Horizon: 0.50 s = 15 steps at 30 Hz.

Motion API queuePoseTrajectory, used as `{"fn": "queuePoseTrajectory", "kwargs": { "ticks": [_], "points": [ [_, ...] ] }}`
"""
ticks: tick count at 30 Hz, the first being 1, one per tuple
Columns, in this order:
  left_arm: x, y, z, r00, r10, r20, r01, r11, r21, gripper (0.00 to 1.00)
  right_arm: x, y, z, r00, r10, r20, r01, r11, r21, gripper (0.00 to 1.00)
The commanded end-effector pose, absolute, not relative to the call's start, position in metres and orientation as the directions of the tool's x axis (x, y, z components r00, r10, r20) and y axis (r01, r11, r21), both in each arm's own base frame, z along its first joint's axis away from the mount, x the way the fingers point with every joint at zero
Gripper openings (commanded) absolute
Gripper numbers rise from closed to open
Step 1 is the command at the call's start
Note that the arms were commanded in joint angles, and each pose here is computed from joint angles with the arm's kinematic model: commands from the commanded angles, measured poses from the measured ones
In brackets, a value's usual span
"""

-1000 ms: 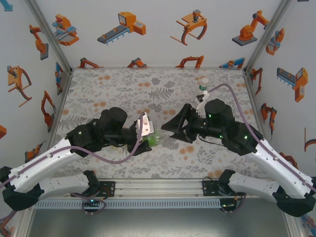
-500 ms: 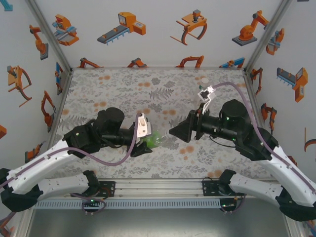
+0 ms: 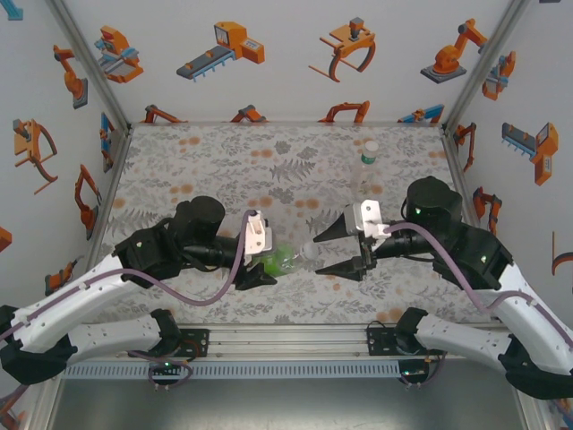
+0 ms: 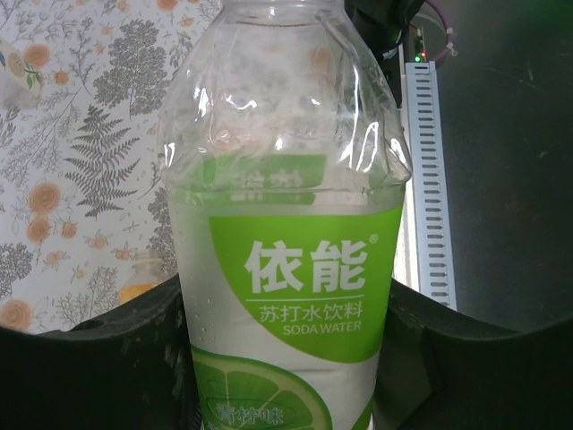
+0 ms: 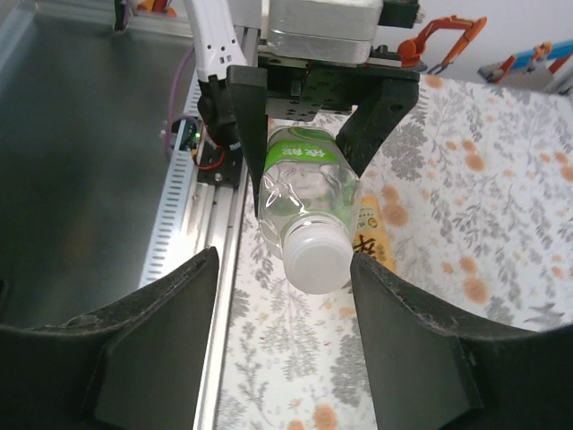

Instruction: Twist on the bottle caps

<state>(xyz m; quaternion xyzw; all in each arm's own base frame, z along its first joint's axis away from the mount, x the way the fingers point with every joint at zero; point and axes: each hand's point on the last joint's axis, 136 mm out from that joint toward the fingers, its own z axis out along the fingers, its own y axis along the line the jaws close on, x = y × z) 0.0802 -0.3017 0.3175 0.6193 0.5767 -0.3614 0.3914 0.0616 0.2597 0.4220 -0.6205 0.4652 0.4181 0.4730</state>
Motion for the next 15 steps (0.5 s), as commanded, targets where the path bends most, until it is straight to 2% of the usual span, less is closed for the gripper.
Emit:
{"fn": "queuePoseTrajectory", "kwargs": {
  "ticks": [1,7,15],
  "points": [
    [0.072,-0.302,0.325,0.111,0.398,-0.911,0.993,-0.07,0.09,0.0,0.056,0.261,0.427,0.305,-0.147,-0.941,-0.946,-0.164,-0.28,0.51],
    [0.068,-0.301,0.326,0.117,0.391,-0.913,0.992,-0.088,0.089,0.0,0.065,0.261,0.427,0.313,-0.159,-0.936,-0.948,-0.115,-0.297,0.51],
    [0.063,-0.301,0.326,0.116,0.383,-0.916,0.991,-0.112,0.079,0.0,0.066,0.265,0.424,0.297,-0.167,-0.94,-0.952,-0.125,-0.278,0.48]
  ]
}}
